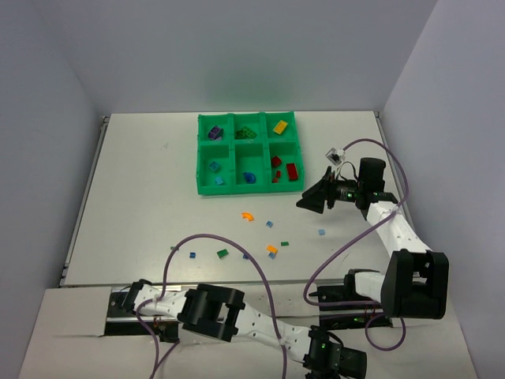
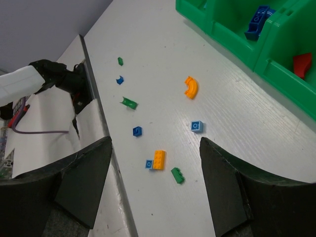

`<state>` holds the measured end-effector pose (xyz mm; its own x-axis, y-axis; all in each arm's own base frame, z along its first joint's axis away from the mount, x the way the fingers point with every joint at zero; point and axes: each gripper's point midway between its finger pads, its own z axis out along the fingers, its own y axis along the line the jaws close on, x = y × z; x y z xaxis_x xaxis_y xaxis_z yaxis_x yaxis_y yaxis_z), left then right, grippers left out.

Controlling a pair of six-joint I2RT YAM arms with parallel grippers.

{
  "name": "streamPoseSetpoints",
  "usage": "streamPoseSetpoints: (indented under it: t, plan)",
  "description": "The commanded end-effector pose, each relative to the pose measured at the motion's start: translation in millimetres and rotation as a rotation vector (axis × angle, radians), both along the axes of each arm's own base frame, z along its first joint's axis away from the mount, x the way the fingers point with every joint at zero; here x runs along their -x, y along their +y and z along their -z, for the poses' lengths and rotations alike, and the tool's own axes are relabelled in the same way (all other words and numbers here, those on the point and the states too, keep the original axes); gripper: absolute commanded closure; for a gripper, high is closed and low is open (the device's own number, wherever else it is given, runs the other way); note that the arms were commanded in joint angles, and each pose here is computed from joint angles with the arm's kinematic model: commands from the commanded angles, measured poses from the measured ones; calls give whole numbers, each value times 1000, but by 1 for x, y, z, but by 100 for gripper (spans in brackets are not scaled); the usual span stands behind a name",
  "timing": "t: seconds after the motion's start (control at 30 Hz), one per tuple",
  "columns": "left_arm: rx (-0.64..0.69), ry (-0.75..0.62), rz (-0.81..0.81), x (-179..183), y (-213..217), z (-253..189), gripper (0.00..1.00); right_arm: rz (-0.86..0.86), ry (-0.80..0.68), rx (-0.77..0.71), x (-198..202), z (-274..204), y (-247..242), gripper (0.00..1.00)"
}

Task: Sort the legos into containers by color

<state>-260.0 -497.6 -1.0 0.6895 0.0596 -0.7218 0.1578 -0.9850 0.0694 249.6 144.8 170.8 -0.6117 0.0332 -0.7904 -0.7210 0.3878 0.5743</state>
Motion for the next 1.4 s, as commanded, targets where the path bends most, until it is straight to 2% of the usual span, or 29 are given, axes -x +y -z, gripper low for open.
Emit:
streamPoseSetpoints:
  t: [0.0, 0.4, 0.47, 0.8, 1.0, 1.17, 1.27, 1.37]
  plan:
    - [0, -1, 14, -5, 4, -2, 61, -12, -29, -5, -5, -6, -1, 22]
    - [52, -48, 5, -17, 16, -8, 70, -6, -34, -7, -9, -14, -1, 22]
    - [100, -50, -20, -18, 15, -25, 72, 1, -51, -10, -12, -20, -1, 22]
    - [97, -109, -149, -42, 48, -56, 83, 49, -80, -24, -22, -42, -2, 22]
    - [55, -66, -239, -59, 67, -81, 86, 52, -87, -5, -22, -44, -4, 22]
    - [-21, 16, -384, -100, 84, -102, 88, 75, -100, 8, -25, -46, -5, 22]
    - [-43, 81, -571, -157, 84, -115, 89, 97, -119, 0, -28, -56, -6, 22]
    - [-3, 137, -736, -213, 87, -139, 90, 119, -152, -8, -33, -71, -7, 21]
